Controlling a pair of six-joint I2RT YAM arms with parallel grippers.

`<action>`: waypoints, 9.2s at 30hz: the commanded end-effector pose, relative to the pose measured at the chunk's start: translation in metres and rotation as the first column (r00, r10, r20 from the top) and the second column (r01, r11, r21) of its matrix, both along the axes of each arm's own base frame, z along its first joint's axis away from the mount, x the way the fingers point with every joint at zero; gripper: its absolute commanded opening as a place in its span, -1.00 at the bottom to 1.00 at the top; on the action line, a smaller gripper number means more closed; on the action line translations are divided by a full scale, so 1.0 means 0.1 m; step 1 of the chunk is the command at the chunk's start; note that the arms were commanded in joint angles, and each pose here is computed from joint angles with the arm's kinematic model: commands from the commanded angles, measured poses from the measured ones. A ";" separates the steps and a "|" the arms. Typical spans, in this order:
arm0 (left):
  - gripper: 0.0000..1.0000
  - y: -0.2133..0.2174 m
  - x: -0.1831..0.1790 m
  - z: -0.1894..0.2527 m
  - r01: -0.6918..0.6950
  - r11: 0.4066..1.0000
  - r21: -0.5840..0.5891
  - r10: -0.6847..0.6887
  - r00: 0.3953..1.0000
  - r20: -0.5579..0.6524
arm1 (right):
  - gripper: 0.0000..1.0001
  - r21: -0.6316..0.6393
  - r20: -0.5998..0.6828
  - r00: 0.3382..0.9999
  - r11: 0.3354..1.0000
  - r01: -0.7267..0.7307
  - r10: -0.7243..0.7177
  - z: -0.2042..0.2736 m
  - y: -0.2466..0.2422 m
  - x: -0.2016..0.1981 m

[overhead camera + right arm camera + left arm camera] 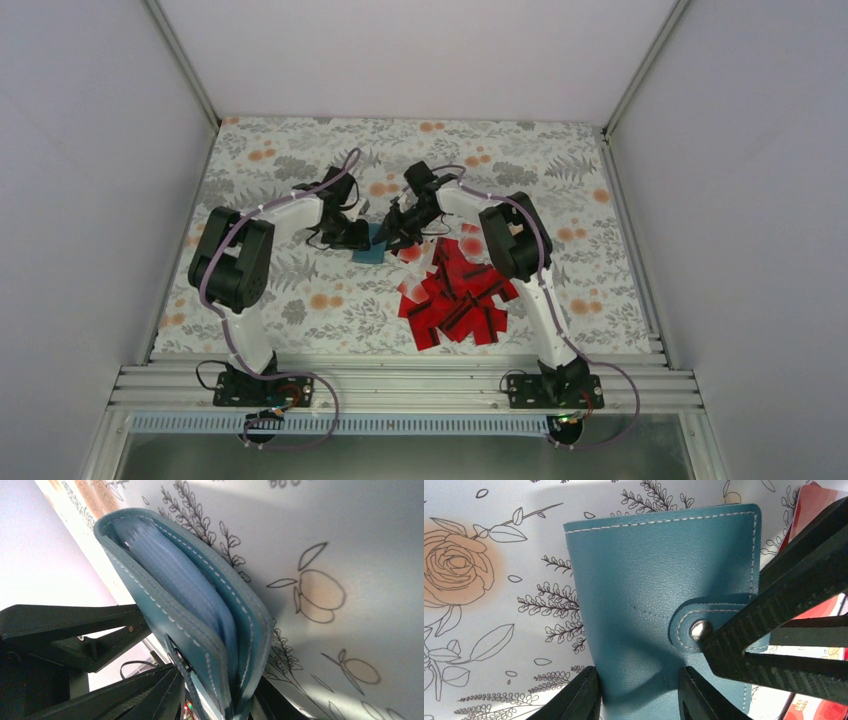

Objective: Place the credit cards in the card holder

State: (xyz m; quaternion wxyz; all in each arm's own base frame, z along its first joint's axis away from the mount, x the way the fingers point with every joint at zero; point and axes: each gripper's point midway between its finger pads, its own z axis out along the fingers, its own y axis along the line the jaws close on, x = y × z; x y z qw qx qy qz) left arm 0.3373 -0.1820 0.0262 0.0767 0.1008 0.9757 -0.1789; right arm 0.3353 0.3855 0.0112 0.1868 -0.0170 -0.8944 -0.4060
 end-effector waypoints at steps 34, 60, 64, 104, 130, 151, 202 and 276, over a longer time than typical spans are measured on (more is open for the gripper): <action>-0.49 -0.01 -0.02 -0.22 -0.022 0.999 0.035 0.024 0.998 -0.065 | -0.03 -0.217 0.260 0.939 0.961 -0.169 0.224 -0.16 -0.55 -0.30; -0.51 -0.02 0.00 -0.17 -0.017 0.999 0.045 0.020 0.998 -0.066 | -0.47 -0.094 0.341 0.940 0.996 0.007 0.026 0.32 -0.29 0.12; -0.51 -0.03 0.00 -0.17 -0.015 0.999 0.044 0.018 0.998 -0.065 | -0.47 -0.081 0.334 0.942 0.997 0.005 0.023 0.31 -0.26 0.11; -0.52 -0.08 -0.03 -0.18 -0.003 0.999 0.042 0.006 0.997 -0.074 | -0.31 -0.083 0.322 0.944 0.996 -0.039 0.064 0.31 -0.10 -0.10; -0.52 -0.14 -0.09 -0.17 0.012 1.000 0.021 -0.010 0.996 -0.088 | -0.31 -0.078 0.320 0.947 0.997 0.004 0.022 0.14 0.07 0.05; -0.52 -0.28 -0.18 -0.18 0.050 0.998 -0.037 -0.053 0.994 -0.100 | -0.35 -0.172 0.245 0.969 0.981 0.087 -0.043 -0.16 0.05 0.16; 0.08 0.13 -0.13 0.40 -0.060 0.997 -0.052 0.063 0.996 0.066 | 0.32 -0.163 0.419 0.894 0.982 -0.097 0.158 0.40 -0.11 0.17; 1.00 1.82 0.46 1.12 -0.322 0.946 -0.040 0.108 0.195 0.975 | 0.99 0.065 0.959 -0.260 0.803 0.592 0.114 1.33 -3.69 0.56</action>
